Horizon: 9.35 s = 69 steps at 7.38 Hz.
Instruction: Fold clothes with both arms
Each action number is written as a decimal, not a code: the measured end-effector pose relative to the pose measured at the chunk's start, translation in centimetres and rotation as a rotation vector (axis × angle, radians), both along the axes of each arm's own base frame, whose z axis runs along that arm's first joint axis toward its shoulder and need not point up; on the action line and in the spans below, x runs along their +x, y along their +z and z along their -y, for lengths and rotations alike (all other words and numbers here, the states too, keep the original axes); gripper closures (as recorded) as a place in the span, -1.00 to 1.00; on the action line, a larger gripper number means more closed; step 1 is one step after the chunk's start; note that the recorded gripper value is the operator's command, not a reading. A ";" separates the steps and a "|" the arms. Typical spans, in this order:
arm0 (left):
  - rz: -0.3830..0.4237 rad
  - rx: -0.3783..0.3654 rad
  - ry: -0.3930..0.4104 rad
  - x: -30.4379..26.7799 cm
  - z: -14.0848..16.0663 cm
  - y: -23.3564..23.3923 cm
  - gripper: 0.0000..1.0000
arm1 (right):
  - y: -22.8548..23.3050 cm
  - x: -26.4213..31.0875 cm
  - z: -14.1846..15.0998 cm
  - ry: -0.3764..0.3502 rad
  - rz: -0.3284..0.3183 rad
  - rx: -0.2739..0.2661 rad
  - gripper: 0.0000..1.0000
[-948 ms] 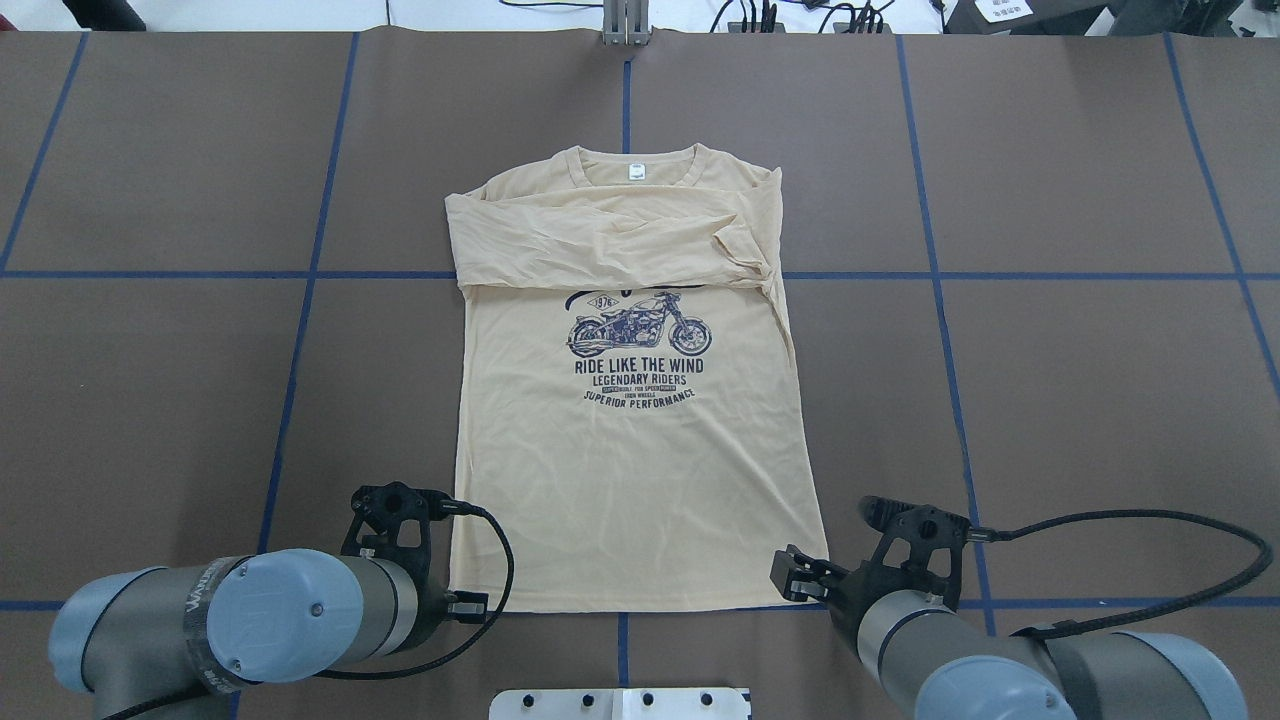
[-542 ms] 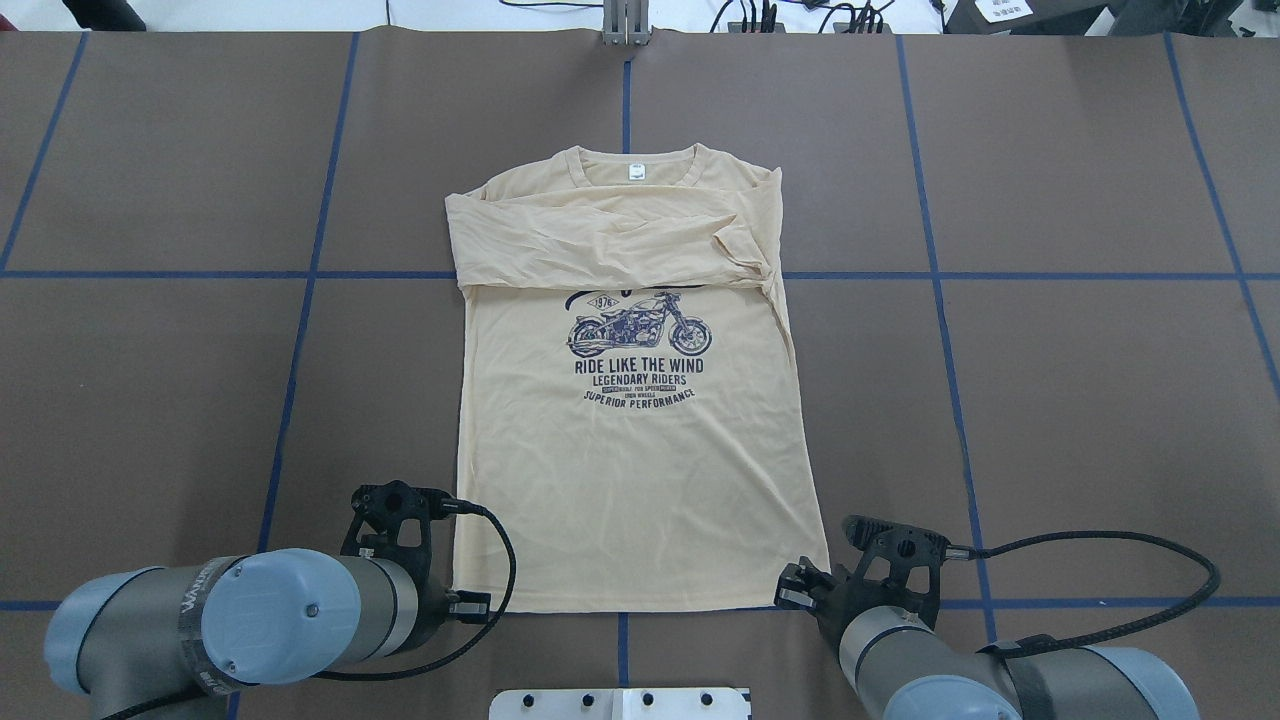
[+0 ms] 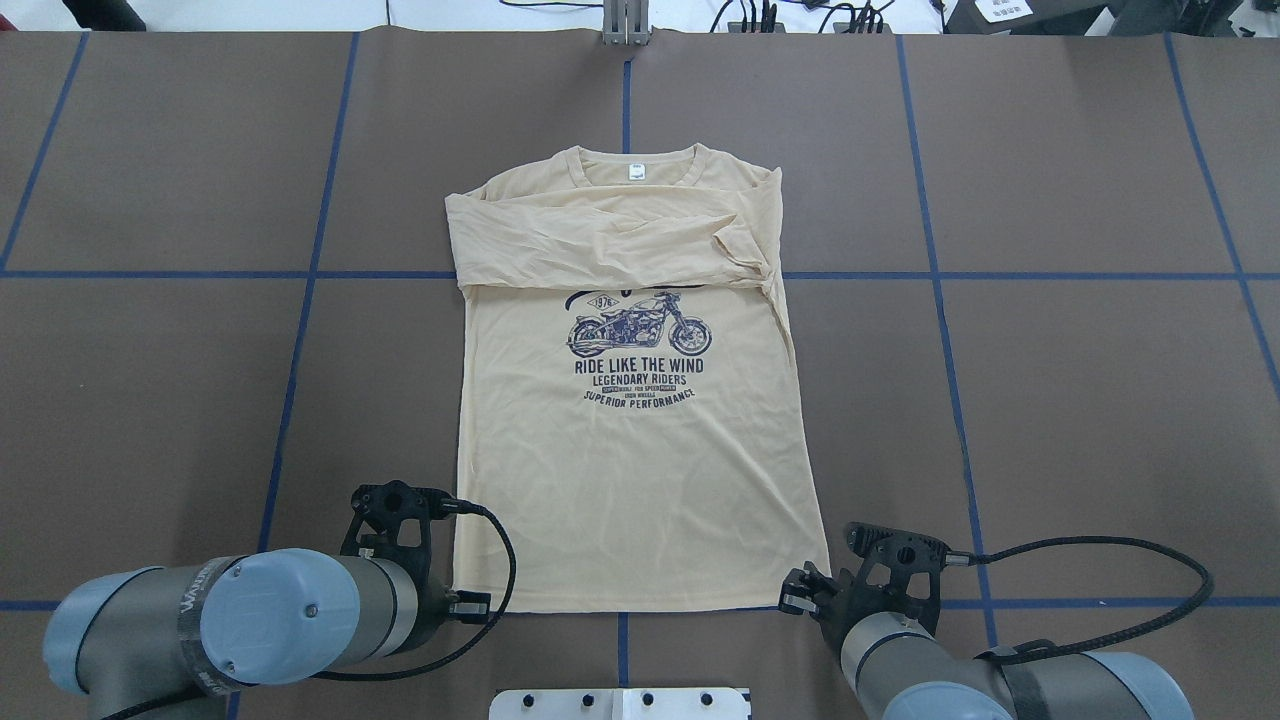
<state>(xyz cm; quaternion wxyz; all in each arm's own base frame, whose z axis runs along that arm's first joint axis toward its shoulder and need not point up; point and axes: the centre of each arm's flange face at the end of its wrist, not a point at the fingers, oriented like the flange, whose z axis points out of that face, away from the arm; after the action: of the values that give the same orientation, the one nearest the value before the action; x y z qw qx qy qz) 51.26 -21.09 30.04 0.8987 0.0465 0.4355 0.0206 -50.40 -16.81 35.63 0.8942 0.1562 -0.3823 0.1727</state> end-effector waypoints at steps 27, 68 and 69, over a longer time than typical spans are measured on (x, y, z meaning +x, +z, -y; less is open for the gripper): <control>-0.123 -0.046 0.167 -18.6 -5.6 -13.8 1.00 | -17.0 19.4 -4.5 -0.228 0.151 -0.152 1.00; -0.030 0.118 -0.034 1.1 10.1 1.8 1.00 | -6.6 11.1 35.8 -0.020 0.028 0.040 -1.00; -0.015 0.131 -0.039 0.4 10.9 2.2 1.00 | -6.6 11.1 35.8 -0.020 0.028 0.040 -1.00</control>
<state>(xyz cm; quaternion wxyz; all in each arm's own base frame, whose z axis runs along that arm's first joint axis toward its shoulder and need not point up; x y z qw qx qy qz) 51.65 -32.02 32.19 0.8907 0.1138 0.4390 0.0311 -39.32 -52.64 29.06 0.8872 0.1677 -0.3996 0.1584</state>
